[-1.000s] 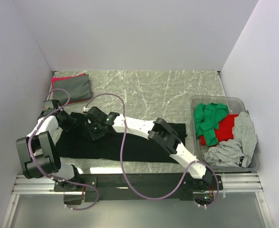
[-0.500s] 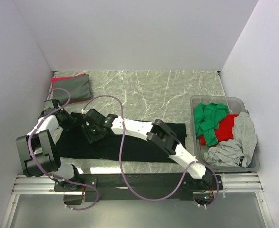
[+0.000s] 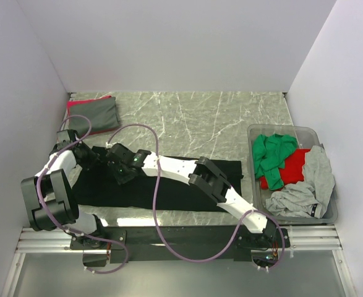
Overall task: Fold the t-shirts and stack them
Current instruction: Fold the tshirt
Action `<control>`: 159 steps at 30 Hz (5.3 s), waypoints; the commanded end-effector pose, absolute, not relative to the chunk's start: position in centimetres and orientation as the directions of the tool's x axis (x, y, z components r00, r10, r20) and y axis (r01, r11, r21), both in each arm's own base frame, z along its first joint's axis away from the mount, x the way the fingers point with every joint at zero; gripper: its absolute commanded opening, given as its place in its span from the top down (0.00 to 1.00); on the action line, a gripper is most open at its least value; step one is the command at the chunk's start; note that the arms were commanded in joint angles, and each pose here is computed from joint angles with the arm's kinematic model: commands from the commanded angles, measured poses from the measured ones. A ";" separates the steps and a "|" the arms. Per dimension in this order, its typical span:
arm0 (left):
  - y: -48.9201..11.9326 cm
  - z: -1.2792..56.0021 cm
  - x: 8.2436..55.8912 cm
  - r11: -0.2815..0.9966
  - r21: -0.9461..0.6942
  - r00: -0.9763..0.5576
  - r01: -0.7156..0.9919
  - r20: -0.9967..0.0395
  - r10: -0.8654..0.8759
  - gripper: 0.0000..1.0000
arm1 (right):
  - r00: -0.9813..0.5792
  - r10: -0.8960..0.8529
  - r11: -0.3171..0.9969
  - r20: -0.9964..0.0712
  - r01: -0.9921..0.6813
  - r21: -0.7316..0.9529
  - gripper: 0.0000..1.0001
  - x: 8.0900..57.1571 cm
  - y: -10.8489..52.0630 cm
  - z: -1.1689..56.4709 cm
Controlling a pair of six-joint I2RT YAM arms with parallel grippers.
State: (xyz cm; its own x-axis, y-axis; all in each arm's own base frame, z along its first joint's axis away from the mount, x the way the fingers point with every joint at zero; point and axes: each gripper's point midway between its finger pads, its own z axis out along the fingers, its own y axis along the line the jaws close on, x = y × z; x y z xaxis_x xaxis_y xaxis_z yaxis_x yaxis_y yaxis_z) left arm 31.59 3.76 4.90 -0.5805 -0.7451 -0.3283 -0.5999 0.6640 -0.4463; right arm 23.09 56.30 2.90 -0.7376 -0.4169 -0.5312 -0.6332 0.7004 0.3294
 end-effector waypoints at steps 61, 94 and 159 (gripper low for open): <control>1.3 10.1 17.9 0.588 -0.303 -0.527 -0.750 -0.263 -0.808 1.00 | -0.651 -0.678 0.545 -0.341 -0.756 0.363 0.89 17.9 43.9 7.6; 8.0 10.9 37.7 0.594 -0.411 -0.447 -0.692 -0.403 -0.799 0.96 | -0.873 -0.188 0.909 -0.451 -0.329 0.258 0.53 28.6 31.2 10.6; 12.7 6.6 40.0 0.566 -0.433 -0.435 -0.701 -0.369 -0.821 0.84 | -0.964 0.095 0.992 -0.250 0.073 0.098 0.52 30.0 20.6 1.8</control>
State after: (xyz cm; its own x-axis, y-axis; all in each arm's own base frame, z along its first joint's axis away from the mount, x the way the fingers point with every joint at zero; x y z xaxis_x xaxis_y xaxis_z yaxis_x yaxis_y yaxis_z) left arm 37.86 11.36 2.56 -0.4697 -0.8389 -0.2749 -0.7482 0.5435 -0.3804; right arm 29.32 20.82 1.75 -0.9623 0.1050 -0.2508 0.0781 0.9903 0.1150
